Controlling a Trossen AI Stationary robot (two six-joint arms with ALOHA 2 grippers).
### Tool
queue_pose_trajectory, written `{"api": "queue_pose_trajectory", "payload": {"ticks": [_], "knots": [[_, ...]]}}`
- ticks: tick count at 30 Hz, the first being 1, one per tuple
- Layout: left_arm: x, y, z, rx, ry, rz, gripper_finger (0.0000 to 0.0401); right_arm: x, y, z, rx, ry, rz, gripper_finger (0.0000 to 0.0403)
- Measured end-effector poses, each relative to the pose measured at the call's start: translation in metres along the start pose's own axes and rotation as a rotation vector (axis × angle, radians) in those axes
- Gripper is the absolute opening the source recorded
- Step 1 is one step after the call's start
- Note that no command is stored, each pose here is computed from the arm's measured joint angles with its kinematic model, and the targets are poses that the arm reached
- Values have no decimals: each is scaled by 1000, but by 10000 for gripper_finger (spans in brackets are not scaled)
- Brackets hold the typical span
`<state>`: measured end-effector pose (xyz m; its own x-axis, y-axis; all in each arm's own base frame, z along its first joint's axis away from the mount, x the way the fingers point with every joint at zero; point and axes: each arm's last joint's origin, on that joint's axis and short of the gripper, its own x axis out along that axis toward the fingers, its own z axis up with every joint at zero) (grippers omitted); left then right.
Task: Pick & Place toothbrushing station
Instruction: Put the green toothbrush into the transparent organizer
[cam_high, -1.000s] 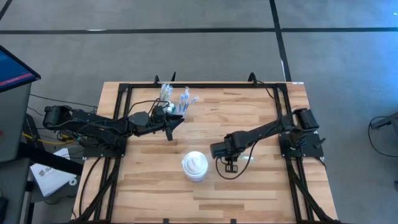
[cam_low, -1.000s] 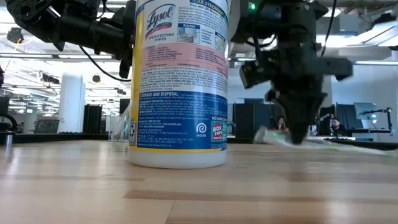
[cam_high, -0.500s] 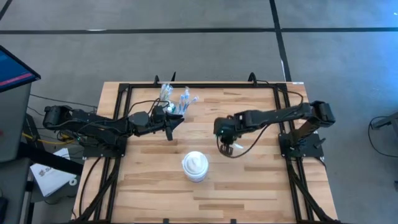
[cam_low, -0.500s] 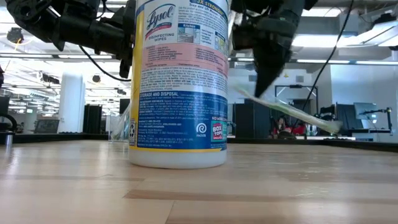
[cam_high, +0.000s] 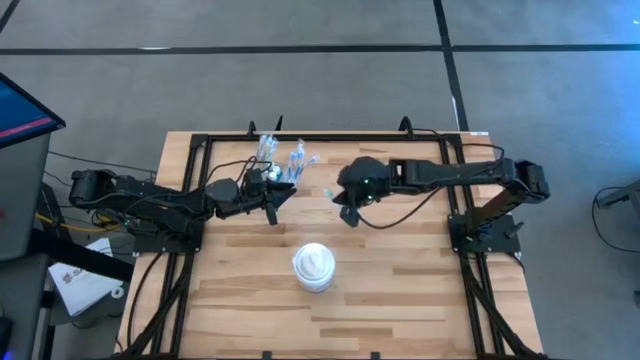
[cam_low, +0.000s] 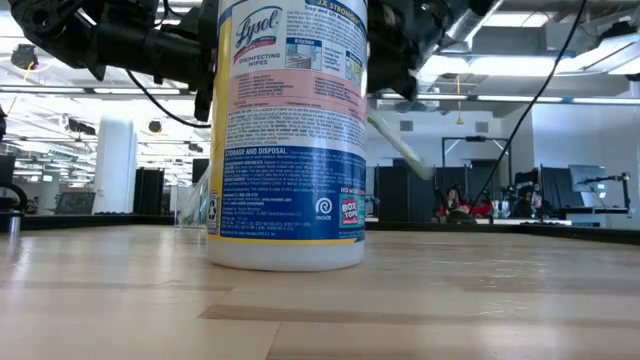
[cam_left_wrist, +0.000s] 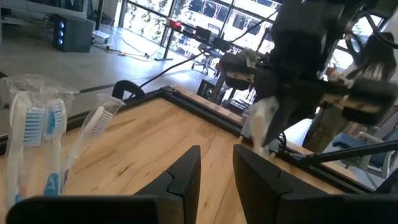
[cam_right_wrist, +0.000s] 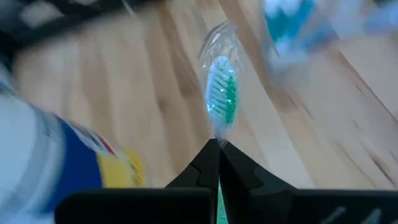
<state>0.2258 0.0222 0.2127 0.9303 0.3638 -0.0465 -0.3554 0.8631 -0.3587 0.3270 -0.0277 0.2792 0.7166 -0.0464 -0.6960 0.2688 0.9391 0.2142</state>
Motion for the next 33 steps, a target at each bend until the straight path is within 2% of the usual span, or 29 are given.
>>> {"api": "queue_pose_trajectory", "payload": {"ticks": [5, 17, 22, 33], "knots": [[1, 3, 3, -2, -20, 9, 90, -1, 3, 15, 11, -137, 102, 0], [1, 3, 9, -20, -74, 1, 90, -7, -6, 40, 56, -366, 144, 0], [1, 2, 11, -26, -88, -39, 90, -11, -8, 48, 78, -441, 163, 0], [1, -1, 16, -41, -131, -85, 90, -12, -8, 50, 78, -470, 172, 0]]}}
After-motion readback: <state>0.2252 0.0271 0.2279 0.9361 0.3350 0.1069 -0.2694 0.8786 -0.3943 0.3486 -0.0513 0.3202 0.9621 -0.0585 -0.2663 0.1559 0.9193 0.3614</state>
